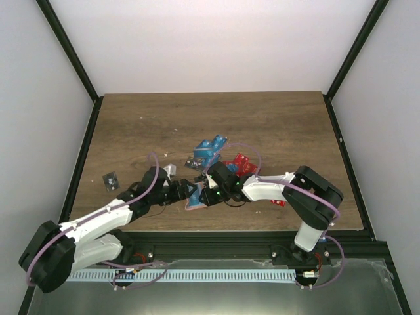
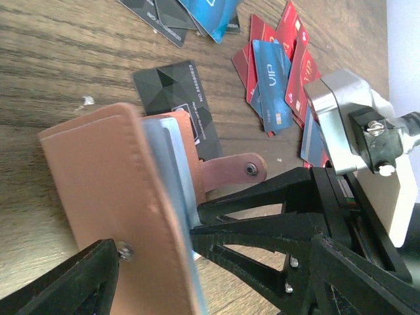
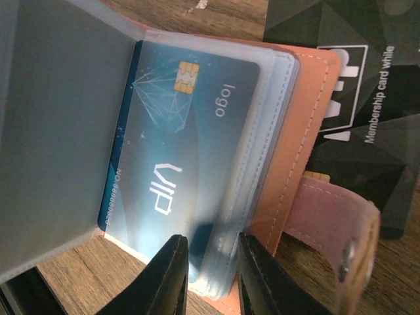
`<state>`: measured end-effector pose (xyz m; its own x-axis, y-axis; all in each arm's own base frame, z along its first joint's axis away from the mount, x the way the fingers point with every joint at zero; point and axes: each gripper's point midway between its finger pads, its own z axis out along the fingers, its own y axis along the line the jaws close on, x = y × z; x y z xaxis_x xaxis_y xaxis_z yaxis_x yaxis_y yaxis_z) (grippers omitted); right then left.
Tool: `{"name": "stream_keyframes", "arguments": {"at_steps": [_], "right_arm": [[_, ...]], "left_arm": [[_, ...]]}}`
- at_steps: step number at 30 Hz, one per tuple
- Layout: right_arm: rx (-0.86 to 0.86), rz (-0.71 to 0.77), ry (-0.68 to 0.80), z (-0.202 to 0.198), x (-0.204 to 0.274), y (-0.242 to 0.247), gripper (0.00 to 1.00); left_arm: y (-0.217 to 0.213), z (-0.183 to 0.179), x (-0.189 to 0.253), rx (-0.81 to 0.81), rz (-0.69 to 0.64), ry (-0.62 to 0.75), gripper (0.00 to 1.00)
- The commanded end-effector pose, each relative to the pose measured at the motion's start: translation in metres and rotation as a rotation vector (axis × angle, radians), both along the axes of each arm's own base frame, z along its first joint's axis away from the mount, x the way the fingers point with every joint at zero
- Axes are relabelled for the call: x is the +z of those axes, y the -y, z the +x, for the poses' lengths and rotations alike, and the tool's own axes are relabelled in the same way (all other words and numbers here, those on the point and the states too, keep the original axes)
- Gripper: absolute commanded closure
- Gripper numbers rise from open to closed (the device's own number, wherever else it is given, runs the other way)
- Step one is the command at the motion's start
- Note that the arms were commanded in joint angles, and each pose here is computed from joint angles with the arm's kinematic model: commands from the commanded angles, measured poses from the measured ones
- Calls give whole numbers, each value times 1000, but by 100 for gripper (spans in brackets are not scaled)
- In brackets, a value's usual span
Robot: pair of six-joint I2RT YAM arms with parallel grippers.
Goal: Put the credit cards into the card holder
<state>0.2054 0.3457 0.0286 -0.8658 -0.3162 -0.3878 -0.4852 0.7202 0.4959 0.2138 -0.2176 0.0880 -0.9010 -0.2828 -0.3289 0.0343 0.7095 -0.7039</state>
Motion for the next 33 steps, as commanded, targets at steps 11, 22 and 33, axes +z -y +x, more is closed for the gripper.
{"name": "stream_keyframes", "arguments": {"at_steps": [11,22,33], "right_arm": [[-57,-19,79,-4,48,26,73],[-176,-16,137,8,65,67,66],[-171,23,144,18,66,55,63]], "left_arm": [[36,16,-1,-73,15,51,21],[42,16,-14,-83,48,53,32],[36,17,-29,-55,89,42,81]]}}
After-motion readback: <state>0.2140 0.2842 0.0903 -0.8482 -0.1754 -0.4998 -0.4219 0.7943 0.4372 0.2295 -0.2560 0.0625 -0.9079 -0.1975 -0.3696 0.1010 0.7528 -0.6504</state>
